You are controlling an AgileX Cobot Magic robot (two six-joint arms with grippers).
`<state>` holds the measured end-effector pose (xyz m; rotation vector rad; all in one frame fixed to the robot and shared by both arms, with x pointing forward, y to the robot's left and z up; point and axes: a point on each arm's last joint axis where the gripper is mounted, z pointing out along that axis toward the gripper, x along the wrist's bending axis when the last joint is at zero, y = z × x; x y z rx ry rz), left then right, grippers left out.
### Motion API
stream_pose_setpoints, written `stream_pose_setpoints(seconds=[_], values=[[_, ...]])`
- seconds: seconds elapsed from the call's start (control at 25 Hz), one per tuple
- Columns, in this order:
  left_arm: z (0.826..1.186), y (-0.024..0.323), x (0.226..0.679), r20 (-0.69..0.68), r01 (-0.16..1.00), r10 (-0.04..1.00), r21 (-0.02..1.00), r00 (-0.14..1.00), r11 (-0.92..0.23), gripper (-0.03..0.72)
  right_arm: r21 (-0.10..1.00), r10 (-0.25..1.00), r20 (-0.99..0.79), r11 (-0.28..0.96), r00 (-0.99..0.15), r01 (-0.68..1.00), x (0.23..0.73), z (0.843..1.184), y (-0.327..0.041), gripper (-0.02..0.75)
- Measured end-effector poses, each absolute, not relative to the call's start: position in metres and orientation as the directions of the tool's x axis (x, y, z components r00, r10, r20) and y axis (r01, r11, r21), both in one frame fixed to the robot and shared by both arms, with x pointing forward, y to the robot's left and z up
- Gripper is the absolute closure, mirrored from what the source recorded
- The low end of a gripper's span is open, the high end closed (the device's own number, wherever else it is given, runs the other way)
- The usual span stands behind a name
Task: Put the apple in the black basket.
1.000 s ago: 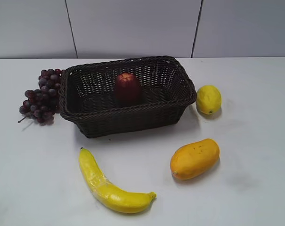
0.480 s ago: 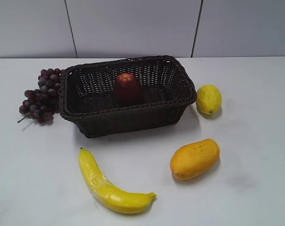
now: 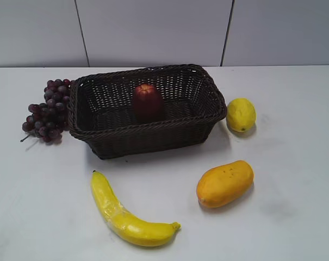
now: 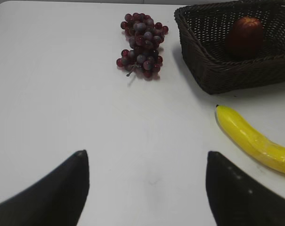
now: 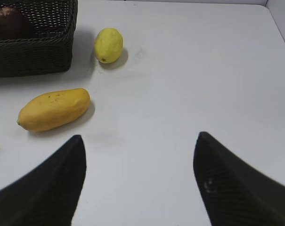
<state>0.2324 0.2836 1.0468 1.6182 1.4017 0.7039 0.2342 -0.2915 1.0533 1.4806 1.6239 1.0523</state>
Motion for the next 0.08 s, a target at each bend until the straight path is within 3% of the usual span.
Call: stream_pose_setpoints(seconds=[0.08], values=[[1.0468, 0.2836, 0.2324, -0.117, 0.486, 0.971, 0.874, 0.21, 0.0, 0.111, 0.901, 0.993, 0.03, 0.021, -0.111, 0.434, 0.2342, 1.0533, -0.2915, 0.201]])
